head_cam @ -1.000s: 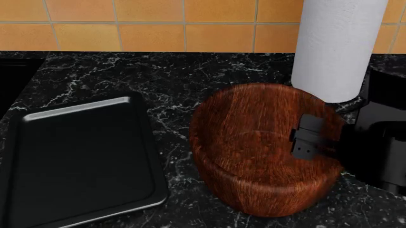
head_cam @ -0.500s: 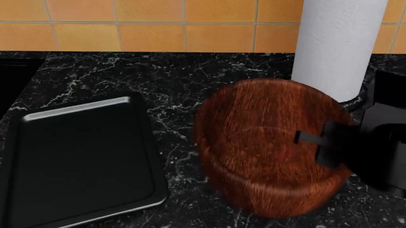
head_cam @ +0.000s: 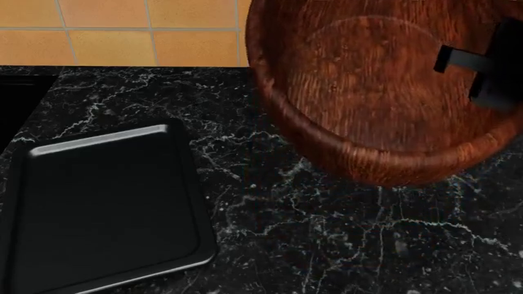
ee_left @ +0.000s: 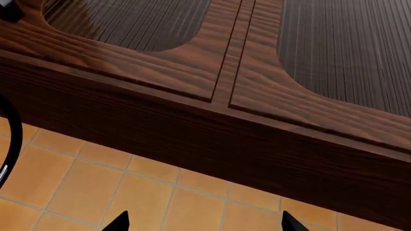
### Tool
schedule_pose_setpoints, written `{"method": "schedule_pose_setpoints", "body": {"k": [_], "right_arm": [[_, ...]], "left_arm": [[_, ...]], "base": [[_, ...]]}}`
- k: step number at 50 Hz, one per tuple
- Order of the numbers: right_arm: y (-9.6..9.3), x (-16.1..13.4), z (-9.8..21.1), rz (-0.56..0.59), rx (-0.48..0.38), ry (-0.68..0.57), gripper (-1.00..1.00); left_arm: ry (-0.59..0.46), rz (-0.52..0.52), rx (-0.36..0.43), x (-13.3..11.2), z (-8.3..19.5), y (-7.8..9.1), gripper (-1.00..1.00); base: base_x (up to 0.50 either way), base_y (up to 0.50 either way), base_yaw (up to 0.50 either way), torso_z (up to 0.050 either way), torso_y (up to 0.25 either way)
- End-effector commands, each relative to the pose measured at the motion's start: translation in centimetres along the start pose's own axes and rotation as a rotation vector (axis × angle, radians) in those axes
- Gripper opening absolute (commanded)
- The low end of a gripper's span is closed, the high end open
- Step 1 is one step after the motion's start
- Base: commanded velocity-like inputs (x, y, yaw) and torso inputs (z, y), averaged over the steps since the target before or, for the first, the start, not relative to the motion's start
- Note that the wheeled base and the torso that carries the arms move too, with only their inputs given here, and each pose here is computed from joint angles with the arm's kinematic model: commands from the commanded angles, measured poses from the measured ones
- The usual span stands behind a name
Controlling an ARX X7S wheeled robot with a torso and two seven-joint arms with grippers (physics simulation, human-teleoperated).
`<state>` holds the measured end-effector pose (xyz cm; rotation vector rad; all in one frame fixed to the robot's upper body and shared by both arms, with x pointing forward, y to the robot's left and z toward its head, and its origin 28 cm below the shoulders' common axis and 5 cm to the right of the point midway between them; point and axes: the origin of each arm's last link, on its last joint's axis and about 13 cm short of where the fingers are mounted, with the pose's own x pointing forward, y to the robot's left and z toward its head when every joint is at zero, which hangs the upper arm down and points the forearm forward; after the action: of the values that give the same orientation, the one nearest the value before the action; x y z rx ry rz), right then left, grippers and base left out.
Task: Move the fresh-baked cupcake off the tray onto the counter, and place the bowl used for mixing into the sink.
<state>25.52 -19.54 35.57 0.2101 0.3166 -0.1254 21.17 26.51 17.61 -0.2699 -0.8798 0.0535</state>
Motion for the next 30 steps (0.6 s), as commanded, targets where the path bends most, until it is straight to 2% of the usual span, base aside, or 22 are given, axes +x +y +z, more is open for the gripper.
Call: {"method": "schedule_pose_setpoints", "body": {"k": [1, 20, 30], "right_arm": [[-0.76, -4.26, 1.43, 0.022, -0.008, -0.158, -1.00], [-1.21, -3.61, 0.83, 0.013, -0.025, -0.168, -1.00], [-0.95, -3.97, 0.96, 0.015, -0.032, -0.176, -1.00]], "left_arm": [[-0.001, -0.001, 0.004, 0.01, -0.07, -0.04, 1.00], [0.002, 0.001, 0.009, 0.02, -0.08, -0.05, 1.00], [0.002, -0.003, 0.007, 0.01, -0.09, -0.05, 1.00]], "base": [[0.00, 0.00, 0.00, 0.000, 0.000], [0.00, 0.00, 0.00, 0.000, 0.000], [-0.12, 0.46, 0.00, 0.000, 0.000]]}}
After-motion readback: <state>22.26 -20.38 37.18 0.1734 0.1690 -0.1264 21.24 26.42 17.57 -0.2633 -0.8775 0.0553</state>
